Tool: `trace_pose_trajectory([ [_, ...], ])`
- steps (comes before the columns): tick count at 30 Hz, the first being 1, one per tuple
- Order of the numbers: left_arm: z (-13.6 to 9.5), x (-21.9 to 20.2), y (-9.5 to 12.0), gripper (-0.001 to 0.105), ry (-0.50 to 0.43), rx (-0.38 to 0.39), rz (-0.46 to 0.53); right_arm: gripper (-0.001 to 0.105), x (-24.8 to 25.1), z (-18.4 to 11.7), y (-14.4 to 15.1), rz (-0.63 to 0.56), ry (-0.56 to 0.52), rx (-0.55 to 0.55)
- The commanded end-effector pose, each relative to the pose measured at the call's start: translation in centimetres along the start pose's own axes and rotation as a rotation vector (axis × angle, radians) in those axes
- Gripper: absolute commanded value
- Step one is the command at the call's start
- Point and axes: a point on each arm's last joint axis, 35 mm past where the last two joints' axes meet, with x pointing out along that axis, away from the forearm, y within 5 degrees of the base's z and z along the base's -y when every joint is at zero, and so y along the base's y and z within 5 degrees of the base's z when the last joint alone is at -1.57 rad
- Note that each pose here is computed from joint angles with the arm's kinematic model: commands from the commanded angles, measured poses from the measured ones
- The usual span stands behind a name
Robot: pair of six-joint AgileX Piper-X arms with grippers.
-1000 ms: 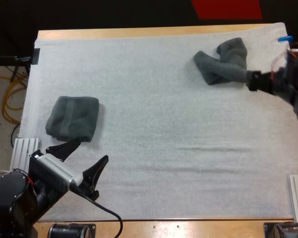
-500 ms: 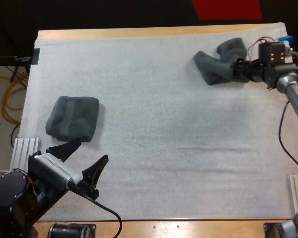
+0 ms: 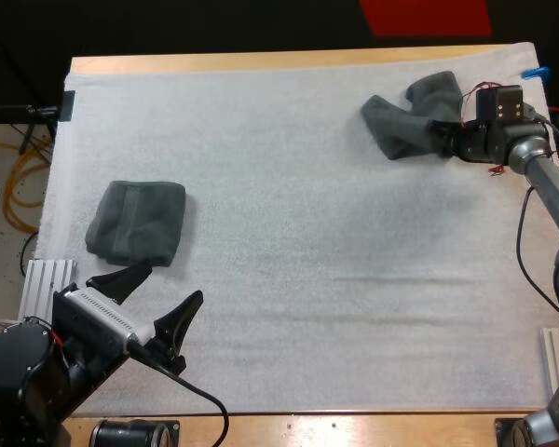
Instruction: Pick towel from pile fold and stack
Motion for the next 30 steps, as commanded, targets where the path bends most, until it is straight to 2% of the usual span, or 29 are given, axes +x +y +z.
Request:
trace_pose_trajectory([
  [1, 0.2, -0.1, -0.1, 0.071, -0.008, -0.006, -0.008, 0.000, -0.3, 0.4, 0.1, 0.024, -0.016, -0.001],
  [8, 0.2, -0.1, -0.1, 0.071, -0.008, -0.006, -0.008, 0.000, -2.5, 1.6, 0.5, 0.041, -0.073, -0.013],
  [12, 0.2, -0.1, -0.1, 0.071, -0.008, -0.006, -0.008, 0.000, -5.2, 2.6, 1.0, 0.046, -0.137, -0.085],
  [17, 0.2, -0.1, -0.1, 0.071, -0.008, -0.006, -0.008, 0.000, -11.1, 4.3, 2.0, 0.047, -0.265, -0.216],
  [23, 0.2, -0.1, -0.1, 0.071, -0.008, -0.006, -0.008, 0.000, -18.5, 5.0, 2.9, 0.040, -0.402, -0.322],
  [26, 0.2, -0.1, -0.1, 0.071, -0.008, -0.006, -0.008, 0.000, -22.0, 4.7, 3.2, 0.037, -0.447, -0.342],
  [30, 0.2, -0.1, -0.1, 0.071, -0.008, -0.006, -0.008, 0.000, -24.7, 3.7, 3.8, 0.051, -0.436, -0.345],
])
